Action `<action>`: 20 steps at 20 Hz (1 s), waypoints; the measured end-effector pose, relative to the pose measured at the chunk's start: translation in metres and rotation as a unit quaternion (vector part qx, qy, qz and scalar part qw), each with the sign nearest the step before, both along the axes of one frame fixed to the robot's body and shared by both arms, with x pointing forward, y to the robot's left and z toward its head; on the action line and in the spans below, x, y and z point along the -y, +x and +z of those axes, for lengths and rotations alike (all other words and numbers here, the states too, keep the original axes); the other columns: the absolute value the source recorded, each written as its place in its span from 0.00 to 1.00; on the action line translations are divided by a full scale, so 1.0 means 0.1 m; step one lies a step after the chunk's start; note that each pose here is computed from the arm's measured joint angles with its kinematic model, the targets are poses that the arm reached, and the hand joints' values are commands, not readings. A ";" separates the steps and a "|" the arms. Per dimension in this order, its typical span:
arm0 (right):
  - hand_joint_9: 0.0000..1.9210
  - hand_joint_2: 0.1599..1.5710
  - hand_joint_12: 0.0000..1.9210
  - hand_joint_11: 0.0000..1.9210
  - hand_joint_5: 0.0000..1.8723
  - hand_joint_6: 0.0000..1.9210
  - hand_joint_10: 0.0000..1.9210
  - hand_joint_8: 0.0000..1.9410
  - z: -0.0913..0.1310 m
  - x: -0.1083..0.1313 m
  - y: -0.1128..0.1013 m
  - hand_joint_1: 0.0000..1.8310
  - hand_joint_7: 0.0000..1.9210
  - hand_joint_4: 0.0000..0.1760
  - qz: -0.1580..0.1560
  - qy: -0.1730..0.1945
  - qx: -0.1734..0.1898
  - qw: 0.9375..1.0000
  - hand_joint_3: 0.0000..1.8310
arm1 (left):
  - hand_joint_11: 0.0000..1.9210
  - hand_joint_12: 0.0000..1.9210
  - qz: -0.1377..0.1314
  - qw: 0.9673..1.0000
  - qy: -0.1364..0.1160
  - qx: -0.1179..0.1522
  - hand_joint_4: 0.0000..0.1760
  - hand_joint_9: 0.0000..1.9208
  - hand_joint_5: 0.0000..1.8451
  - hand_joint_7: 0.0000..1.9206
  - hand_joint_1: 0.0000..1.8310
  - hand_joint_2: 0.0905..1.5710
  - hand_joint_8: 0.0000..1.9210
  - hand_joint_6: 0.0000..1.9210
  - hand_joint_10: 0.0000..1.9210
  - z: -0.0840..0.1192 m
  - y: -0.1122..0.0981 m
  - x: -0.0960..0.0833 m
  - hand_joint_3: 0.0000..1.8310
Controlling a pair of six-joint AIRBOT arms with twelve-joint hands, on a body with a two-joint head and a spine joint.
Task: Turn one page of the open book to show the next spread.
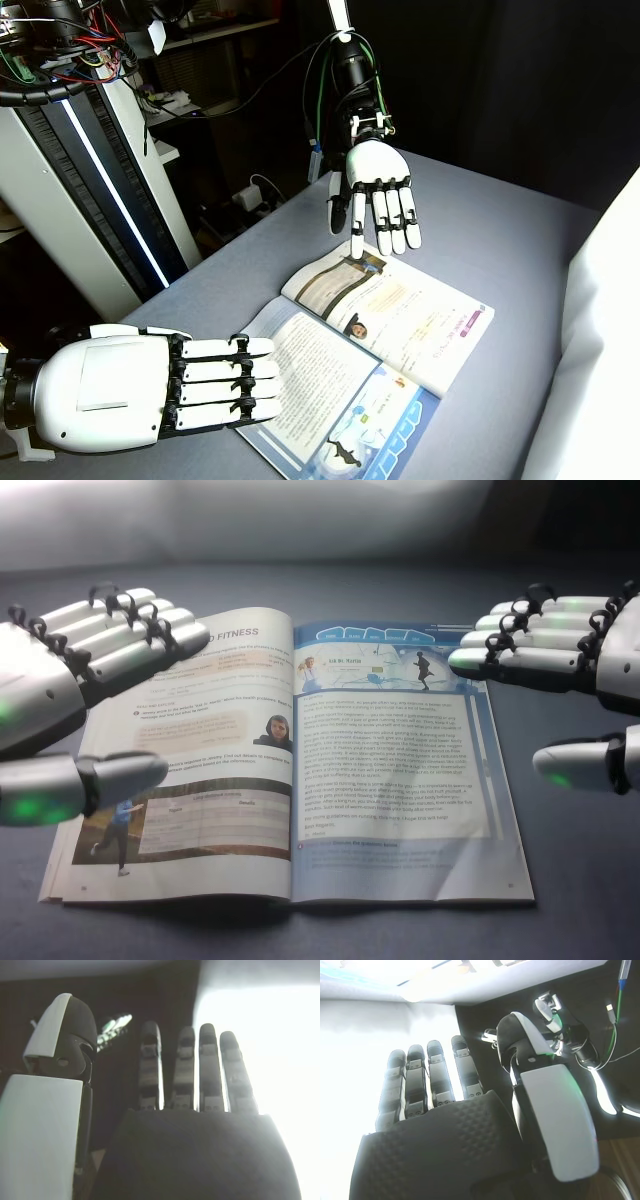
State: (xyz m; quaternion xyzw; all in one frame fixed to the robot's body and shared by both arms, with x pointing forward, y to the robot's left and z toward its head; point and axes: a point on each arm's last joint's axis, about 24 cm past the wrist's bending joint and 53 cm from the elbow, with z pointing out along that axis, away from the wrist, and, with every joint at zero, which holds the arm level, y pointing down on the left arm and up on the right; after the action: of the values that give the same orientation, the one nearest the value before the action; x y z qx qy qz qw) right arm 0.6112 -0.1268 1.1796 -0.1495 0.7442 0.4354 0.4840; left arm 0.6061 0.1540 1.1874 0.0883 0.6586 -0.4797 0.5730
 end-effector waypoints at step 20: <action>0.00 0.80 0.01 0.02 0.03 0.01 0.00 0.00 -0.68 -0.18 -0.20 0.00 0.00 0.00 0.043 -0.087 -0.062 0.993 0.01 | 0.00 0.00 0.072 0.997 0.031 -0.024 0.00 0.00 0.00 0.00 0.15 0.86 0.00 0.00 0.00 -0.14 0.06 -0.44 0.00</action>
State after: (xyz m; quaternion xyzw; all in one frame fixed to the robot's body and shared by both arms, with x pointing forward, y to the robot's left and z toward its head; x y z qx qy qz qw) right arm 0.5915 -0.1085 1.1120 -0.1954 0.8007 0.3977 0.4031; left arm 0.6123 0.1978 1.1729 0.0468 0.6916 -0.4180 0.5872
